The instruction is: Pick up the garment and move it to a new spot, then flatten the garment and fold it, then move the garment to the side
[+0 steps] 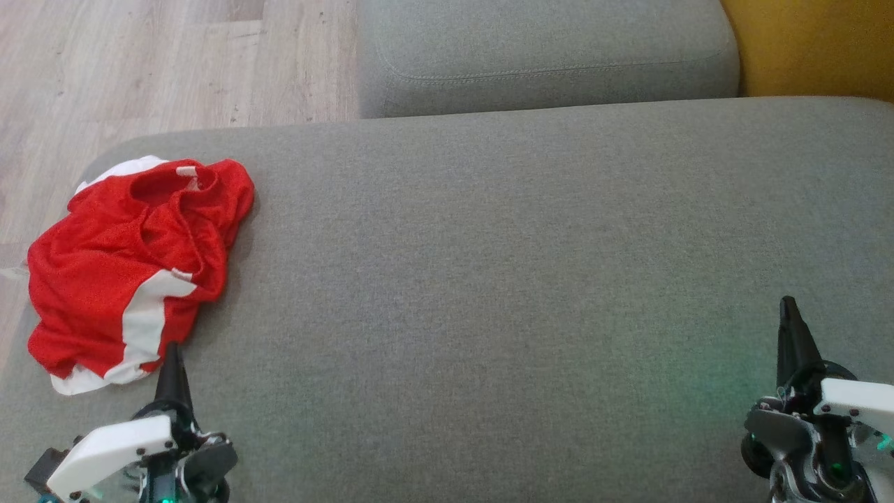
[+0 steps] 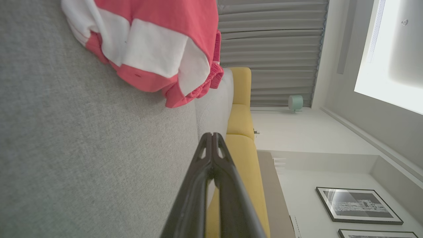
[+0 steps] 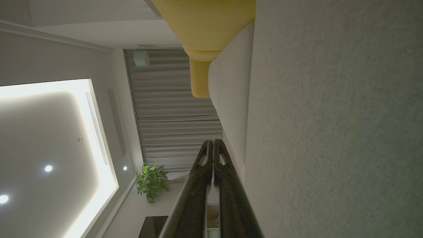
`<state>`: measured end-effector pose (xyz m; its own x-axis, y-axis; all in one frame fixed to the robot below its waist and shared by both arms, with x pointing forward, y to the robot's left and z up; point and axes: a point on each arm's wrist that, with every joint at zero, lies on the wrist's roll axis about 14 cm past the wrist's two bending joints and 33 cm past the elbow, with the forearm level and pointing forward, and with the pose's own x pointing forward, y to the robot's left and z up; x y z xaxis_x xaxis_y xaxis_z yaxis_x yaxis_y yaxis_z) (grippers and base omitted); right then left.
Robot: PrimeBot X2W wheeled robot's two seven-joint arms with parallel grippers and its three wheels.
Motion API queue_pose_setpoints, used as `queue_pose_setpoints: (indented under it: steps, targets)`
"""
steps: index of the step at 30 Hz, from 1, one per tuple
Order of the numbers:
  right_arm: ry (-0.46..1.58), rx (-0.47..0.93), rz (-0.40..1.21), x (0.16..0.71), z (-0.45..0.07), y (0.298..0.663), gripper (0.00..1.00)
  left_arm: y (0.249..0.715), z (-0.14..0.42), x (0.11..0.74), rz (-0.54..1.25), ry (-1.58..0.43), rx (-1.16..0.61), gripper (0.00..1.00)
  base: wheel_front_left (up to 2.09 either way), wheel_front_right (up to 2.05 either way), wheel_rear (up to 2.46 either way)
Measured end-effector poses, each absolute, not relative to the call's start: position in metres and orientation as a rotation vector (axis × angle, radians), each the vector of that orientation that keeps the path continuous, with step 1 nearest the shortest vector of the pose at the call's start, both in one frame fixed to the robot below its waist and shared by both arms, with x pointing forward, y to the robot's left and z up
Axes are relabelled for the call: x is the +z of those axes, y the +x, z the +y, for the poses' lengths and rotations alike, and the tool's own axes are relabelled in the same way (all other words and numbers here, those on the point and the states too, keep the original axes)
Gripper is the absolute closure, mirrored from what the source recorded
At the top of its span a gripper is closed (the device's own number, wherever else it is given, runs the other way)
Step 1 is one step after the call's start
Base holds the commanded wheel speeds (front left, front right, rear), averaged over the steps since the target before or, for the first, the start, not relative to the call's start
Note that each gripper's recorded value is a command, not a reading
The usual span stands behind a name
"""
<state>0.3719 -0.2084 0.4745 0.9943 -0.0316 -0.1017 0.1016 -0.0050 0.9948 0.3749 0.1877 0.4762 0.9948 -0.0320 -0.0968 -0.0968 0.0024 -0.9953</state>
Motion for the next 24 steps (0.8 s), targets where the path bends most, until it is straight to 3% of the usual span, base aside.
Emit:
queue_pose_setpoints:
  steps: [7, 8, 15, 24]
  targets:
    - [1.573, -0.105, 0.055, 0.474, -0.208, 0.372, 1.00, 0.375, 0.188, 0.476, 0.101, -1.568, 0.051, 1.00, 0.00, 0.00, 0.00]
    - [1.573, -0.112, 0.062, 0.472, -0.208, 0.371, 0.00, 0.374, 0.187, 0.473, 0.109, -1.568, 0.057, 0.00, 0.00, 0.00, 0.00]
    - [1.577, -0.229, 0.169, 0.427, -0.208, 0.344, 0.00, 0.348, 0.186, 0.429, 0.216, -1.572, 0.167, 0.00, 0.00, 0.00, 0.00]
    - [1.502, -0.215, 0.173, 0.429, -0.204, 0.344, 0.00, 0.349, 0.184, 0.435, 0.206, -1.500, 0.146, 0.00, 0.00, 0.00, 0.00]
